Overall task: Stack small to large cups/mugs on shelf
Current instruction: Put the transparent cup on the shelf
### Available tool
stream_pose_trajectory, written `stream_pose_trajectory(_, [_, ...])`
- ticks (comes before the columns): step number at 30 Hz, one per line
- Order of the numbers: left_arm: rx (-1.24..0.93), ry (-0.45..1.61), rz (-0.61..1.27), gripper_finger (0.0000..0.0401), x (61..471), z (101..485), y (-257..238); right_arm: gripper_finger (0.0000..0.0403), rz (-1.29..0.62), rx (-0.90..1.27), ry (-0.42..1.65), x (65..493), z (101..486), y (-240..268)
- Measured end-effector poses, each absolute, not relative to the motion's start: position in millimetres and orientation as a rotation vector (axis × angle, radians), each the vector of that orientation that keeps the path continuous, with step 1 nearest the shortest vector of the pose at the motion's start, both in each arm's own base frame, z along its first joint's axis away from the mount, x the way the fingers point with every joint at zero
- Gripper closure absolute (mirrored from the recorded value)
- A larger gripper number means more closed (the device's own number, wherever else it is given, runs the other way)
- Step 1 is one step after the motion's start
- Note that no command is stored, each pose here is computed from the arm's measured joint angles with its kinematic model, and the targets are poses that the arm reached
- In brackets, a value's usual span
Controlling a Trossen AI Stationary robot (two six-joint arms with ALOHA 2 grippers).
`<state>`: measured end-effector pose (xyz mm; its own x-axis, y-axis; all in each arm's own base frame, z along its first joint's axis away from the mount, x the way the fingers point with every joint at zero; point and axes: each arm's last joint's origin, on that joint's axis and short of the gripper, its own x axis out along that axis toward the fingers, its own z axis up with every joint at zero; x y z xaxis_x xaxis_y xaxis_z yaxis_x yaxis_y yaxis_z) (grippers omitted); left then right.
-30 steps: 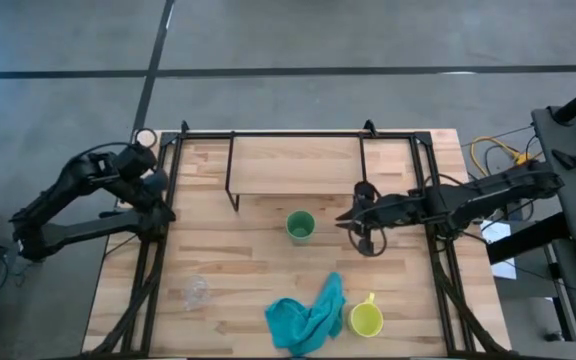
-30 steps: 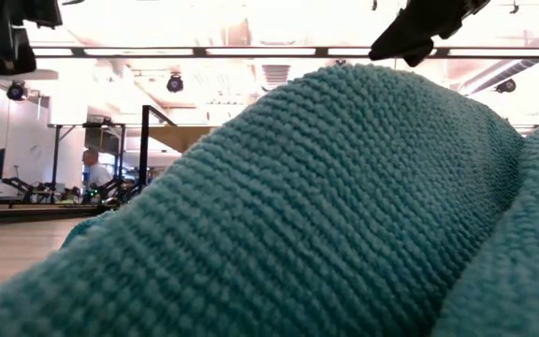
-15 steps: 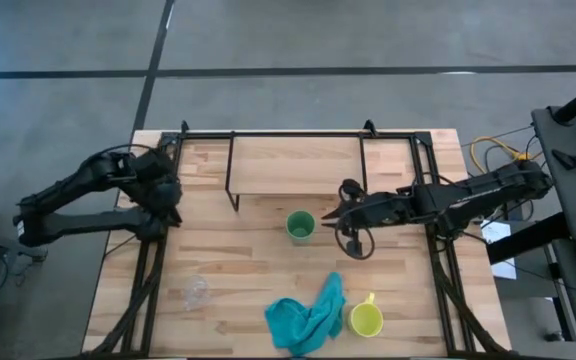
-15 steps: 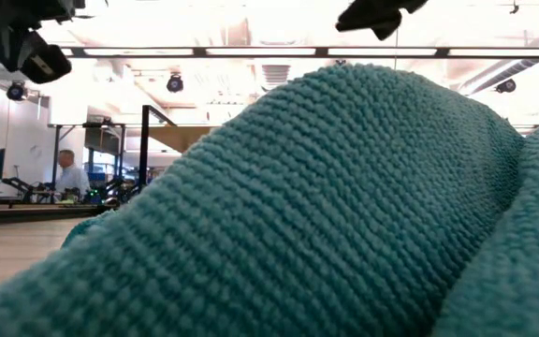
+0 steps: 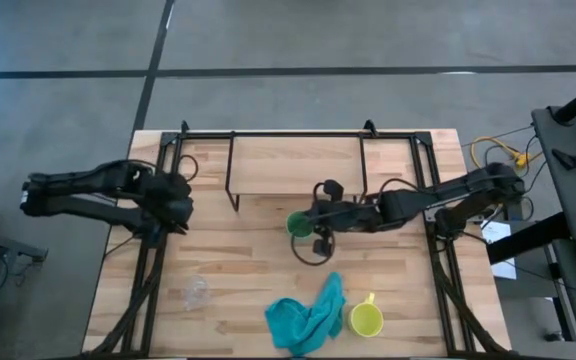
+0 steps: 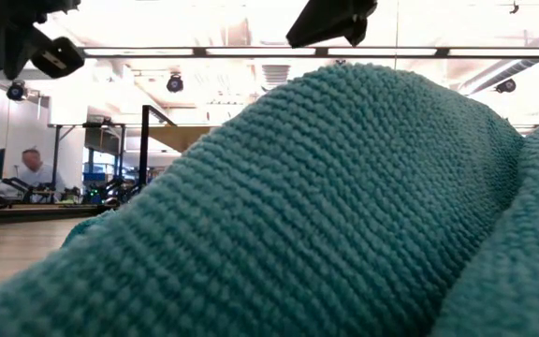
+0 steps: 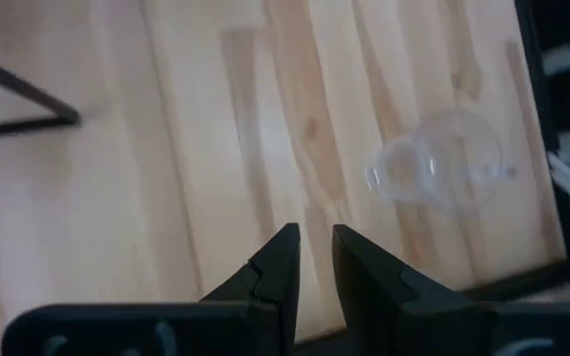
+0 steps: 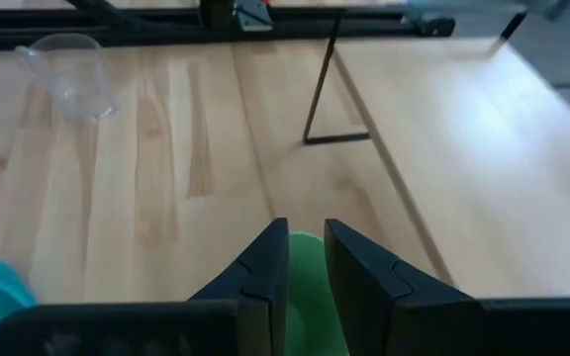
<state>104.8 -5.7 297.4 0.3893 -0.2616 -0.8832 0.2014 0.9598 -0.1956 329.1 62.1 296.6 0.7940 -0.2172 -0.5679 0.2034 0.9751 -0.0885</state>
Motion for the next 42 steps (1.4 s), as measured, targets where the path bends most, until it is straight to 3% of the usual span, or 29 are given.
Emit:
stream_pose_trajectory(18, [-0.075, 1.208, -0.379, 0.0351, 133.4, 286.8, -46.9, 0.0339, -0.223, -0.023, 0.606, 330.8, 309.9, 62.5])
stream_pose_trajectory(32, [-0.236, 1.327, -0.300, 0.0351, 149.6, 275.0, -59.6, 0.0339, -0.215, -0.048, 0.601, 328.8, 312.6, 62.1])
stream_pose_trajectory(42, [-0.283, 1.384, -0.422, 0.0351, 158.6, 268.3, -73.0, 0.0339, -0.215, -0.047, 0.601, 328.8, 312.4, 62.1])
